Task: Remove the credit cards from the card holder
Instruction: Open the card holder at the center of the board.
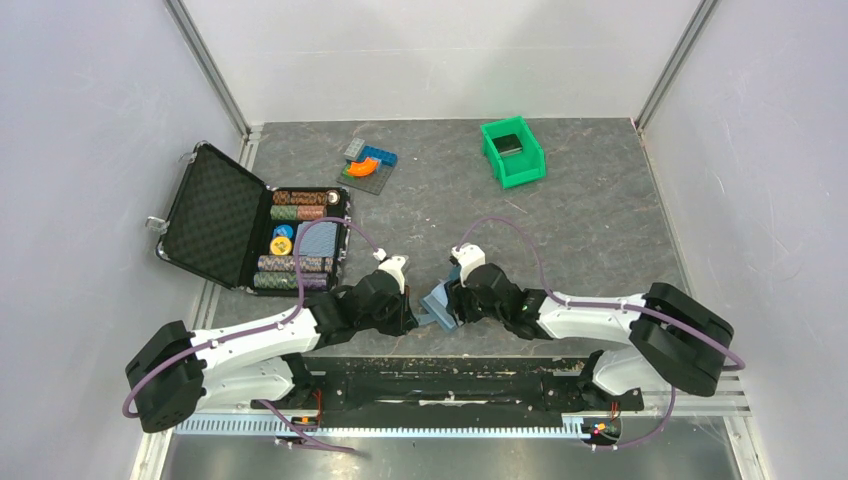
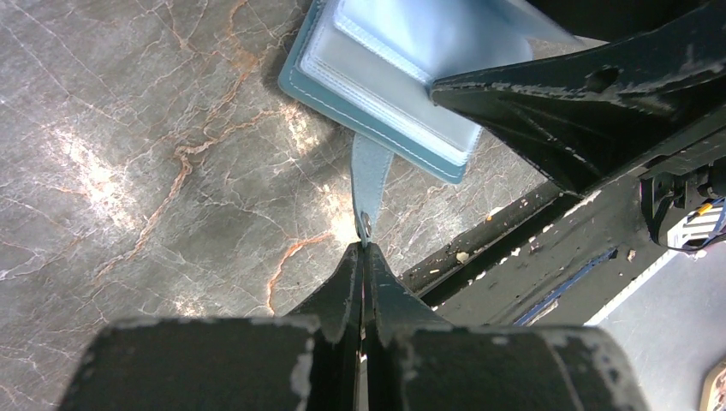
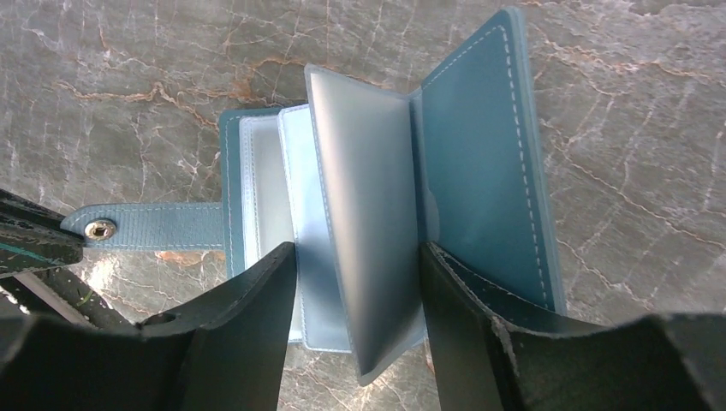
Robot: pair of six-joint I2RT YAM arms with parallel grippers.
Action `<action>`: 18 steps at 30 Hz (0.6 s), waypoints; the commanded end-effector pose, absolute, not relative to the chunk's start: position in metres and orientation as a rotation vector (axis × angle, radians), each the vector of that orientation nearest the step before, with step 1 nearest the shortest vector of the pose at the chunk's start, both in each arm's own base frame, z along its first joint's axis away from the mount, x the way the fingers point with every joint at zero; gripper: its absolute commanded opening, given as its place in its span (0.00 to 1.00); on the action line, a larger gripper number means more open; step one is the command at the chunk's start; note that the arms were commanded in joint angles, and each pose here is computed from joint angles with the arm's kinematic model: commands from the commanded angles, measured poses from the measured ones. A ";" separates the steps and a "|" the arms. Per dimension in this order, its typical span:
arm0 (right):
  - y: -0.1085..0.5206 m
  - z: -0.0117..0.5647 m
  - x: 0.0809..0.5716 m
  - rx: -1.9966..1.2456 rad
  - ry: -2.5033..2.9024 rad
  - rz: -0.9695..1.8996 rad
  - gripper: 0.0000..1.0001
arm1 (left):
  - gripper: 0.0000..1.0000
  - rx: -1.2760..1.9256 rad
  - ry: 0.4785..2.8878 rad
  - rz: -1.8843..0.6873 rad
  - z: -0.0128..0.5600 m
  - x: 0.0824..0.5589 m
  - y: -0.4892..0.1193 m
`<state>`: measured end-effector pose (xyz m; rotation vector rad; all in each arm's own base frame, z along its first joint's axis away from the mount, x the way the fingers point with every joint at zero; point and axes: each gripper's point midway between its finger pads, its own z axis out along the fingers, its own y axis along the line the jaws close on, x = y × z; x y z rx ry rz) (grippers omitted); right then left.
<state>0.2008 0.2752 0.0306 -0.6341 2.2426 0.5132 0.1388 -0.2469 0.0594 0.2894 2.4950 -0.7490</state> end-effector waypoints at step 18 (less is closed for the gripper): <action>0.238 0.053 0.219 -0.466 2.192 0.331 0.49 | 0.02 0.252 2.497 -0.718 0.058 0.141 -0.241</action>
